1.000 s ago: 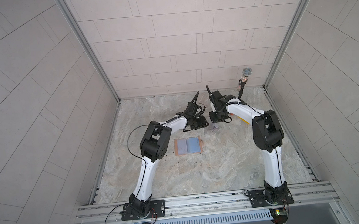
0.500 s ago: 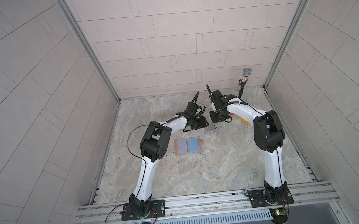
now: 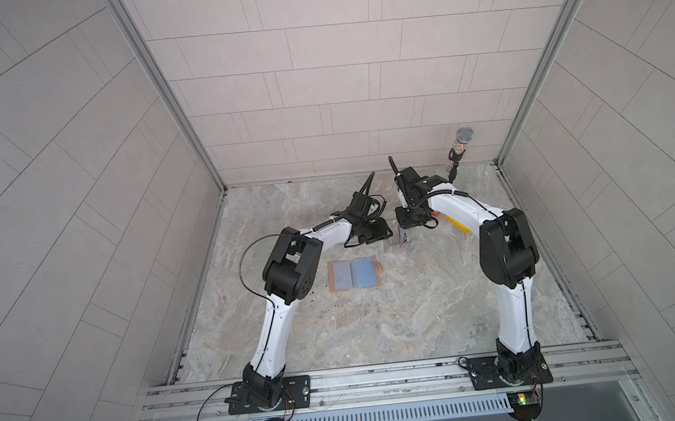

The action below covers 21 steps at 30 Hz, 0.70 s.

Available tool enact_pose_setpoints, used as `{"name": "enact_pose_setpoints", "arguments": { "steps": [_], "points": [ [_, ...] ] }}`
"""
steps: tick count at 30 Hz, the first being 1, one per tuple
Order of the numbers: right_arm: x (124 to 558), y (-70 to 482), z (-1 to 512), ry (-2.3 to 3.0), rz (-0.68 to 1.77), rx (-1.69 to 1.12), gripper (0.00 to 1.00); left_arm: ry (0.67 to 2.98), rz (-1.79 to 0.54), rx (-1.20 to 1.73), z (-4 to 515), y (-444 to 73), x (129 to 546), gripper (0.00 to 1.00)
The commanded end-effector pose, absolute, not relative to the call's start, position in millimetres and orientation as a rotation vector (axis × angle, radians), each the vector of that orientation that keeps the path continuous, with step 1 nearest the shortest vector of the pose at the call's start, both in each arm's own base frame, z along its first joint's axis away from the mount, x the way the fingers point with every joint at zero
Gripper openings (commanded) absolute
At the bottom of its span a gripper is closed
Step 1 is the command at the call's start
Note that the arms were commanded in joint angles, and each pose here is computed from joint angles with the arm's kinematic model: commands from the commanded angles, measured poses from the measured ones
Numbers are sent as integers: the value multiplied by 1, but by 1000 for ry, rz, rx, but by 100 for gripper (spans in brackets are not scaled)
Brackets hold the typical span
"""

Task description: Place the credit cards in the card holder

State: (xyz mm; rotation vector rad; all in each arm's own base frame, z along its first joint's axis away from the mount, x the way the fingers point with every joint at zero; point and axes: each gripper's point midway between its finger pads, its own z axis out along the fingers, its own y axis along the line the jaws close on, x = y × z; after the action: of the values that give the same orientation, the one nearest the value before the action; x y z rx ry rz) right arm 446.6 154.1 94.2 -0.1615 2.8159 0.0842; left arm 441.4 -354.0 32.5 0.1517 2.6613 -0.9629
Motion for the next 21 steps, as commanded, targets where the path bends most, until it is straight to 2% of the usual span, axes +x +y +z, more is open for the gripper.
{"name": "enact_pose_setpoints", "arguments": {
  "steps": [1, 9, 17, 21],
  "points": [
    [442, 134, 116, 2798, -13, -142, 28, 2832, -784, 65, -14, -317, 423, 44],
    [441, 135, 117, 2799, -9, -147, 19, 2832, -784, 64, -14, -317, 423, 44],
    [440, 137, 121, 2792, 15, -147, 1, 2833, -800, 64, -14, -319, 423, 44],
    [439, 140, 126, 2784, 51, -145, 0, 2824, -820, 62, -9, -321, 423, 44]
  ]
}}
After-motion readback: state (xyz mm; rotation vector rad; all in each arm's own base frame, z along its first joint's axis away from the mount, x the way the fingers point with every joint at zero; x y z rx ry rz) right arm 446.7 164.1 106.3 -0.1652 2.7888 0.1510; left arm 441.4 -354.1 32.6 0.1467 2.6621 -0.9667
